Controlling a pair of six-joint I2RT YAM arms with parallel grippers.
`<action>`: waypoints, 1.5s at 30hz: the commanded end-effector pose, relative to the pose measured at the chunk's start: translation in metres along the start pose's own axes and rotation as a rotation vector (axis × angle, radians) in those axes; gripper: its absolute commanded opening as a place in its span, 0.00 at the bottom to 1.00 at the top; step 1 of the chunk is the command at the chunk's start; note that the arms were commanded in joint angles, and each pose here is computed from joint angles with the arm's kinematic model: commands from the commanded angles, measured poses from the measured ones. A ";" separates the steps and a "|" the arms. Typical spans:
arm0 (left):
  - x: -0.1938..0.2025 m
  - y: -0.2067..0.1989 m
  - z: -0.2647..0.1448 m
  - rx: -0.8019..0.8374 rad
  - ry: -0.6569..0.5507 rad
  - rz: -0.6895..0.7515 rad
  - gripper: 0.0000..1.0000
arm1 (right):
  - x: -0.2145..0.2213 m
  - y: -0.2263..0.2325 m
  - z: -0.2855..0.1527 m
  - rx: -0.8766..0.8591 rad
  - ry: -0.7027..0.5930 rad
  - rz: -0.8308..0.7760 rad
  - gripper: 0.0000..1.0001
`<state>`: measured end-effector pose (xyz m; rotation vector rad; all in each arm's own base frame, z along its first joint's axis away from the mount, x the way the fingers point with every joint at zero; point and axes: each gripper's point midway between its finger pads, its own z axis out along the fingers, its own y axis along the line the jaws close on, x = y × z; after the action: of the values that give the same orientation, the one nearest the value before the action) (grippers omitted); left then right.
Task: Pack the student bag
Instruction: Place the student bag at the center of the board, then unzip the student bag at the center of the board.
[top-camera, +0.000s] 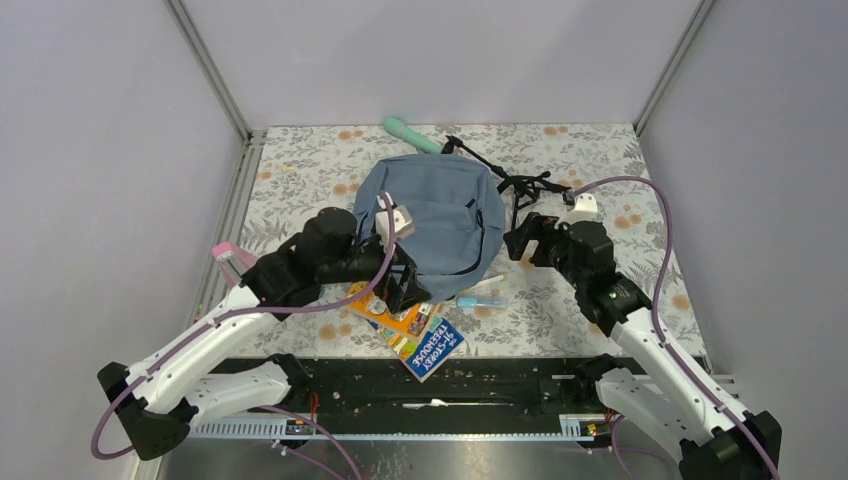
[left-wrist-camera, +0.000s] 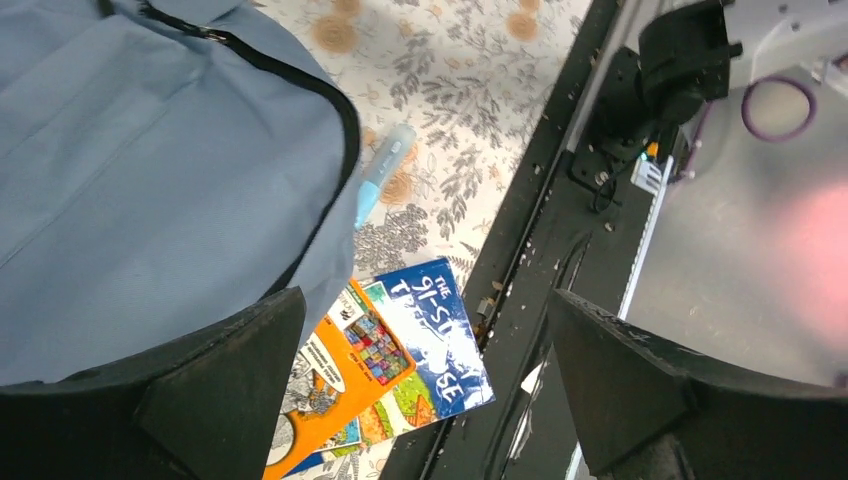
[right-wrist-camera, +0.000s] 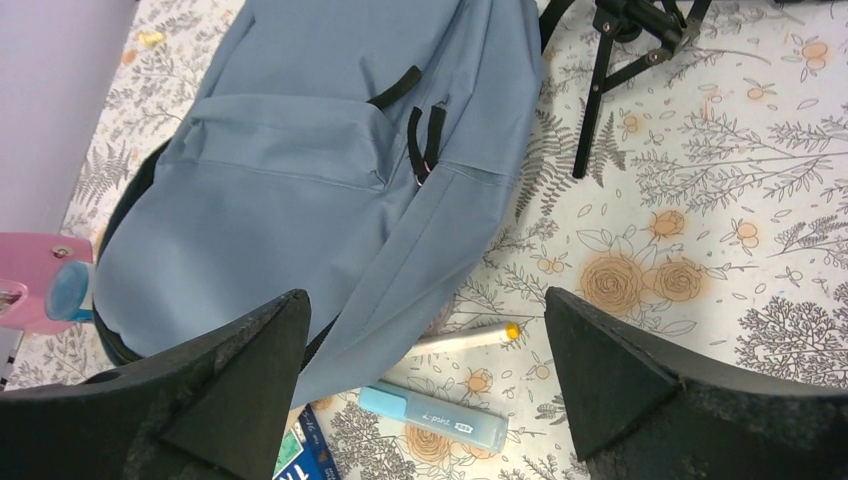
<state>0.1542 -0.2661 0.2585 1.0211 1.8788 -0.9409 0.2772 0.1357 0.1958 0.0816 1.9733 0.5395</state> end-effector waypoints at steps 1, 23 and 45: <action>-0.031 0.025 -0.011 -0.101 -0.052 -0.116 0.99 | -0.011 0.006 0.002 0.000 -0.007 -0.013 0.92; 0.070 0.232 -0.040 -0.657 0.098 -0.653 0.85 | 0.003 0.033 0.102 0.060 0.300 -0.196 0.56; 0.099 0.238 -0.021 -0.618 0.203 -0.719 0.62 | 0.042 0.021 0.168 0.172 0.486 -0.306 0.37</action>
<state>0.3087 -0.1178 0.1082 0.0226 2.6027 -0.5272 0.3919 0.2229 0.1044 -0.2384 2.4660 0.2644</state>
